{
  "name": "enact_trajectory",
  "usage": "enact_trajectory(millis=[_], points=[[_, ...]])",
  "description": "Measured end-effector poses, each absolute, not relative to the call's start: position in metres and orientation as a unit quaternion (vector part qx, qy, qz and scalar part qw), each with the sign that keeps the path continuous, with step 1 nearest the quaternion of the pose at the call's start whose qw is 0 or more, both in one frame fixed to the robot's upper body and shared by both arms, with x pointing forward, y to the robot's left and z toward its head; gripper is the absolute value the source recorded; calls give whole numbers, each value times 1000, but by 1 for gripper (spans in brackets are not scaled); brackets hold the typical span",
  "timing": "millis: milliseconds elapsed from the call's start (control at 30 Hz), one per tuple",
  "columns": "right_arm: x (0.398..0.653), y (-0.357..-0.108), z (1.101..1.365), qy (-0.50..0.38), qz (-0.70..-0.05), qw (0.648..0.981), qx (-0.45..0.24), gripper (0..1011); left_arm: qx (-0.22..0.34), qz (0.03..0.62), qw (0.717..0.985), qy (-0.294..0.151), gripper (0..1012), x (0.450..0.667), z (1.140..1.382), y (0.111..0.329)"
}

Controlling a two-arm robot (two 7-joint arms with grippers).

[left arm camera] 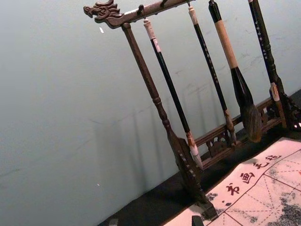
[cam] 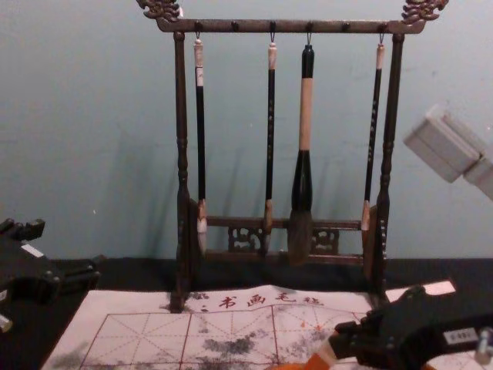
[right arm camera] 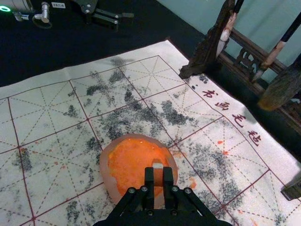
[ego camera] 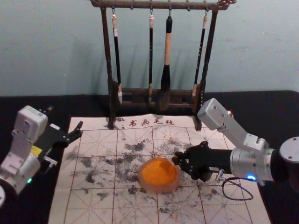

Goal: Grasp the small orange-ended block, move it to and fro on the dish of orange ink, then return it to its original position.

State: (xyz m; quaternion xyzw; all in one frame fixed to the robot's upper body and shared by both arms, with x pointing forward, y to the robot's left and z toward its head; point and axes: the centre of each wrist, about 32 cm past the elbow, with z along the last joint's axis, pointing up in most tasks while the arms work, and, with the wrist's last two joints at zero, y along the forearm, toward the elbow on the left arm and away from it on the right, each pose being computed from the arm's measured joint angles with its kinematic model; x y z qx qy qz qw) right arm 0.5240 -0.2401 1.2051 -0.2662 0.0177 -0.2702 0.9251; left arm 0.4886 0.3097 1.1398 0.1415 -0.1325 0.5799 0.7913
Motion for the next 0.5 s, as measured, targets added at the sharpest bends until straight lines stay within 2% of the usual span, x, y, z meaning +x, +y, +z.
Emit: enact_trajectory(millis=[500], points=[[521,-240,1206,18,-261,928,-264,30,142,580,791,-132,1010,489,1140,310]])
